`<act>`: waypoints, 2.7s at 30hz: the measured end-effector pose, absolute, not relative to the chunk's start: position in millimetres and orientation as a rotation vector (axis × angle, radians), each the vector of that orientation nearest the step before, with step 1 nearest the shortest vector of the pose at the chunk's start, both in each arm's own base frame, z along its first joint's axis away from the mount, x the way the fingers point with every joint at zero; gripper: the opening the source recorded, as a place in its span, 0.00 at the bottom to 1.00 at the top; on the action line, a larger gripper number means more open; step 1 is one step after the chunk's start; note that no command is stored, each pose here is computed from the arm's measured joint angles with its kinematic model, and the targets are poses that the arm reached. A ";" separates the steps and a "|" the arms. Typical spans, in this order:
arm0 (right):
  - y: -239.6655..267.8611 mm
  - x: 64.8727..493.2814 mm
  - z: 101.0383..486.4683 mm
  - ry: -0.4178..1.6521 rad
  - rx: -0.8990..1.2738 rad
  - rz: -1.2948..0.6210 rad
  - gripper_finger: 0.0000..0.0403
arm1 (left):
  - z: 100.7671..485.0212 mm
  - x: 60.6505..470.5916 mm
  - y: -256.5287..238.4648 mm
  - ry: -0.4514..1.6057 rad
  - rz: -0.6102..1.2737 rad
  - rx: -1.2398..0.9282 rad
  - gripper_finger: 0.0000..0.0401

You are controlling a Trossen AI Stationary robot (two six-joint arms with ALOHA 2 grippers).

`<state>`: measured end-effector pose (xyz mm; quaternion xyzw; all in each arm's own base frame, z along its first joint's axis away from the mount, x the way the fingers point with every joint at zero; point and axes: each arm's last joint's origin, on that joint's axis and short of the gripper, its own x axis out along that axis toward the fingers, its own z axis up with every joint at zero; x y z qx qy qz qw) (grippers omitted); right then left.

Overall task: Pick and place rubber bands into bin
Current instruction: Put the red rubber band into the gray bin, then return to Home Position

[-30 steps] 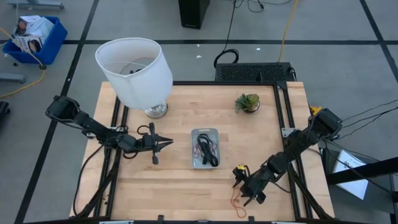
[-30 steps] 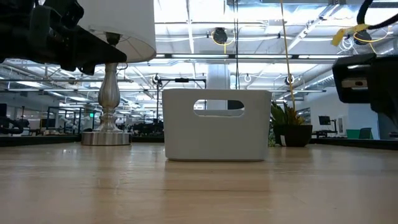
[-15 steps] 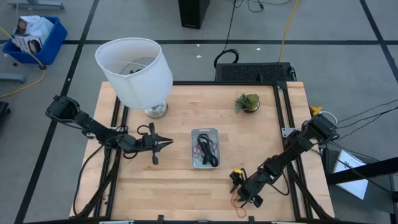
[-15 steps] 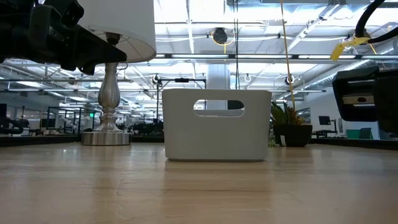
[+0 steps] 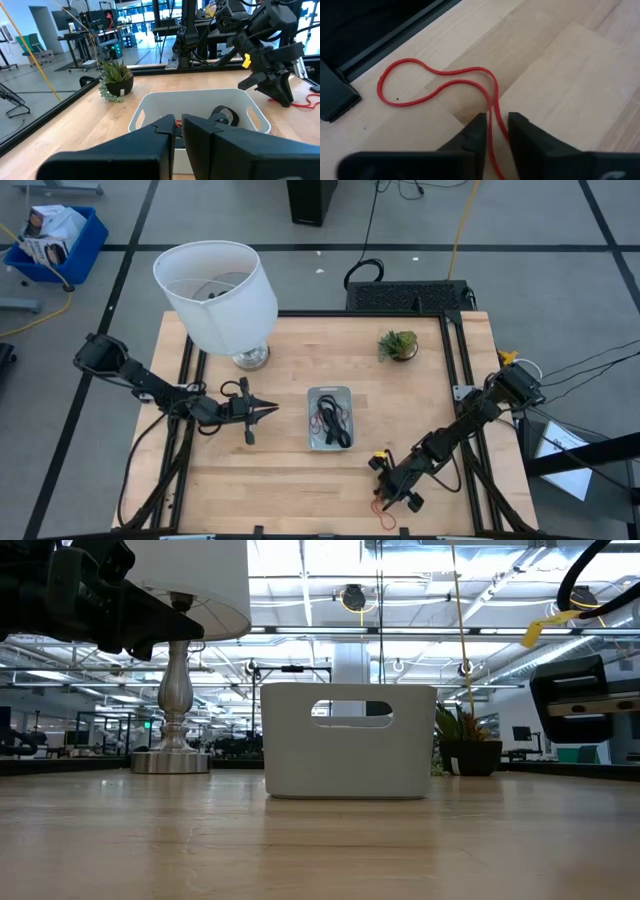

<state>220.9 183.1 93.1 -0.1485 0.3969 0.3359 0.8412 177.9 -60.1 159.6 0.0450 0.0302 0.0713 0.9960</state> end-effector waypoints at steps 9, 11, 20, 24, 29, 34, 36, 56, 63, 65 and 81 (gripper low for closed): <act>182.9 220.8 95.7 0.830 -0.312 0.710 0.02 | 159.0 177.9 -60.1 0.067 0.142 0.093 0.10; 182.1 219.8 102.1 0.813 -0.313 0.715 0.01 | 159.0 177.9 -60.1 0.067 0.142 0.093 0.10; 169.5 208.1 177.8 0.550 -0.338 0.670 0.00 | 152.8 177.4 -59.8 0.125 0.142 0.098 0.10; 160.9 199.7 207.8 0.427 -0.340 0.630 0.00 | 152.9 177.4 -59.8 0.123 0.142 0.093 0.10; 149.5 196.4 227.5 0.345 -0.316 0.601 0.00 | 153.0 177.4 -59.8 0.123 0.143 0.093 0.10; 138.3 200.5 233.9 0.324 -0.297 0.551 0.00 | 153.0 177.4 -59.8 0.122 0.143 0.090 0.10; 134.3 204.8 231.6 0.338 -0.295 0.504 0.00 | 153.1 177.4 -59.8 0.121 0.143 0.090 0.10; 38.0 273.1 212.6 0.299 -0.217 0.137 0.00 | 153.2 178.4 -56.8 0.123 0.159 0.103 0.10; 23.4 285.2 183.4 0.414 -0.172 0.143 0.00 | 153.1 178.4 -56.8 0.123 0.159 0.102 0.10; 23.2 287.1 178.1 0.431 -0.162 0.141 0.00 | 153.2 178.4 -56.8 0.123 0.159 0.102 0.10; 23.9 289.5 175.5 0.429 -0.066 0.119 0.39 | 153.1 178.4 -56.8 0.123 0.159 0.102 0.10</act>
